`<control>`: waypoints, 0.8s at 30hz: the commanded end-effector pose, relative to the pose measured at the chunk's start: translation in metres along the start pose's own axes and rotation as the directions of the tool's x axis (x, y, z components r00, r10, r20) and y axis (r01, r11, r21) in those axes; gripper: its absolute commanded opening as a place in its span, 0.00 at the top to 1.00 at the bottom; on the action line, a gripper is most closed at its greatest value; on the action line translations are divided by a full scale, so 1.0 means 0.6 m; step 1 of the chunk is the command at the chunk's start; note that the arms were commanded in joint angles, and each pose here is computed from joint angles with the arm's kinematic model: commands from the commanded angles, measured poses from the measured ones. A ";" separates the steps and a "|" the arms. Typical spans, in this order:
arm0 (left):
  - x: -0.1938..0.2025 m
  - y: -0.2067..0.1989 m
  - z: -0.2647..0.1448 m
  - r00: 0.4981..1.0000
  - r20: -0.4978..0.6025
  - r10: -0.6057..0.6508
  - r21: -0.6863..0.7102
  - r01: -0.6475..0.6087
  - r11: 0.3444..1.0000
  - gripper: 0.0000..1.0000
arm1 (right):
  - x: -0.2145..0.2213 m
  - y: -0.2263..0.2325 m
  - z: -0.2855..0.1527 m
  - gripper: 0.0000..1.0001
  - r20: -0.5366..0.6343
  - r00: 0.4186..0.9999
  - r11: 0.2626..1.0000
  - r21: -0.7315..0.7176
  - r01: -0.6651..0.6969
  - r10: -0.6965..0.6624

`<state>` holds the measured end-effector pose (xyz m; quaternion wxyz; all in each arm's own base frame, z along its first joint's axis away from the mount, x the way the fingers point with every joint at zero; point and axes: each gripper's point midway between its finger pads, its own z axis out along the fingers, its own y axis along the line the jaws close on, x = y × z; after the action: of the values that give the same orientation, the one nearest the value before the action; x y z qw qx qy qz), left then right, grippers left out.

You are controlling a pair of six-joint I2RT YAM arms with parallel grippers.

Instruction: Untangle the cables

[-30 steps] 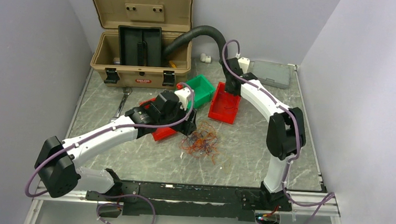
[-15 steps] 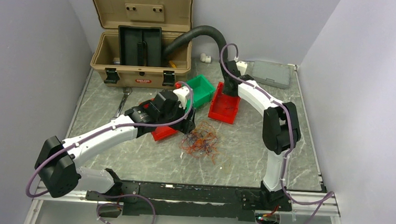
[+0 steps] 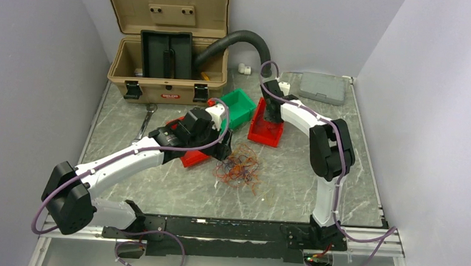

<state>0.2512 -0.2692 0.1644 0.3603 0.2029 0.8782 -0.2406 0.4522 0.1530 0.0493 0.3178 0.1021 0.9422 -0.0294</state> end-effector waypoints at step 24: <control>0.091 0.015 0.016 0.988 -0.067 -0.138 0.049 0.141 0.989 0.10 | 0.051 -0.013 -0.331 0.08 0.186 0.982 0.831 -0.551 0.079 0.029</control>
<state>0.2260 -0.2463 0.1070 0.2970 0.1660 0.9083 -0.2434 0.3352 0.1524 0.1845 0.4189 0.0253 0.8949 0.1519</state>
